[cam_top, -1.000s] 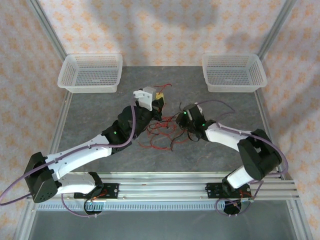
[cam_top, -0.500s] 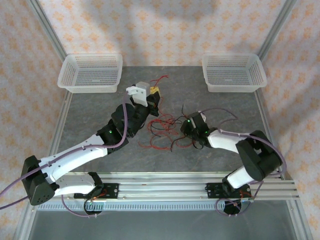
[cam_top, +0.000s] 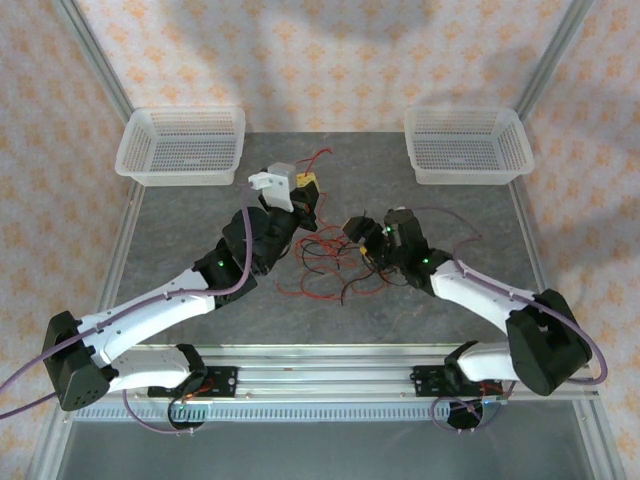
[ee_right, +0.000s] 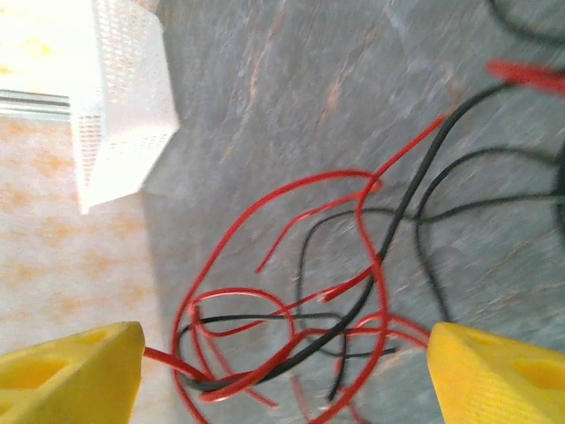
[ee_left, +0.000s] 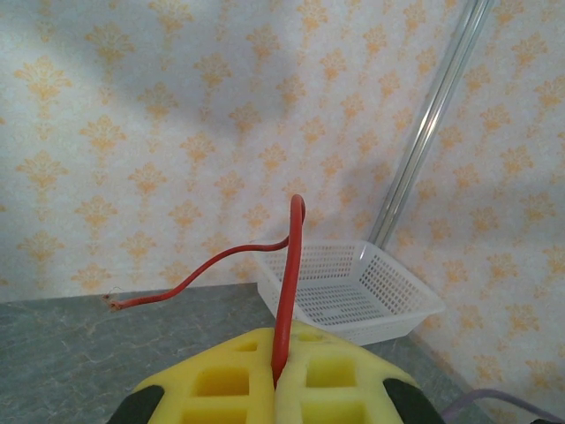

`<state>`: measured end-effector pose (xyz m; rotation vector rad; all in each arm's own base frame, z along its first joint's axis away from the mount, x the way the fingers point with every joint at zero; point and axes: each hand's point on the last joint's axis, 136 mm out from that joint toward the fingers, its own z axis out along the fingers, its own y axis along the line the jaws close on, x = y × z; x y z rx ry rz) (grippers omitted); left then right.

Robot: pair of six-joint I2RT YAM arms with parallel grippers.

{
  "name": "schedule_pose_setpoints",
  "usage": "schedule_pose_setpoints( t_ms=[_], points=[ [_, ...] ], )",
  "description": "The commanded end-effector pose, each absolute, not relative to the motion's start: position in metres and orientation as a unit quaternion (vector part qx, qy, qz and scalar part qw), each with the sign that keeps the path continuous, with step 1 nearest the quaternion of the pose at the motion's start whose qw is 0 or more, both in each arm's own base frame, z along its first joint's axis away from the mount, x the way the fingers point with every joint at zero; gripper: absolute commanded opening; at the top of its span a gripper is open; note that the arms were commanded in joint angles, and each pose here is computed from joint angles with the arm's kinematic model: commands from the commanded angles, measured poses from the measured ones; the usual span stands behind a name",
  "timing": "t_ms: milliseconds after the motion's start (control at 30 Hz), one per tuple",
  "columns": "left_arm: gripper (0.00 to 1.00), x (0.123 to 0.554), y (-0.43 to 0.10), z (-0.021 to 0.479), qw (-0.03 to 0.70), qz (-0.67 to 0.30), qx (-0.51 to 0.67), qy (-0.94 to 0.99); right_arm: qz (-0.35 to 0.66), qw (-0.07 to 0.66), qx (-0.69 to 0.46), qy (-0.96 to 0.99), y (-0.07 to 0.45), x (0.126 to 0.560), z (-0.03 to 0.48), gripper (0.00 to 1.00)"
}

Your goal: Untangle the cables

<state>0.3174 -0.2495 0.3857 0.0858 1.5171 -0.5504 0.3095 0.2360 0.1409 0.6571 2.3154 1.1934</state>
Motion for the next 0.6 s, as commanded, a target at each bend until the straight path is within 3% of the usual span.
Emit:
schedule_pose_setpoints(
  t_ms=[0,200,400,467,567],
  points=[
    [0.00,0.318,-0.245,0.414,0.711,-0.259,0.015,0.654,0.500,0.171,0.281,0.801,0.250,0.304,0.149,0.83],
    [0.00,0.317,-0.247,0.425,0.716,-0.270,0.016,0.644,0.515,0.151,0.314,0.783,0.253,0.305,0.143,0.83],
    [0.00,0.313,-0.251,0.434,0.715,-0.288,0.022,0.637,0.532,0.127,0.320,0.774,0.269,0.311,0.130,0.74],
    [0.00,0.312,-0.251,0.434,0.714,-0.294,0.021,0.635,0.536,0.126,0.316,0.773,0.274,0.314,0.130,0.69],
    [0.00,0.310,-0.251,0.436,0.713,-0.300,0.021,0.633,0.534,0.128,0.314,0.775,0.280,0.320,0.128,0.49]
  ],
)
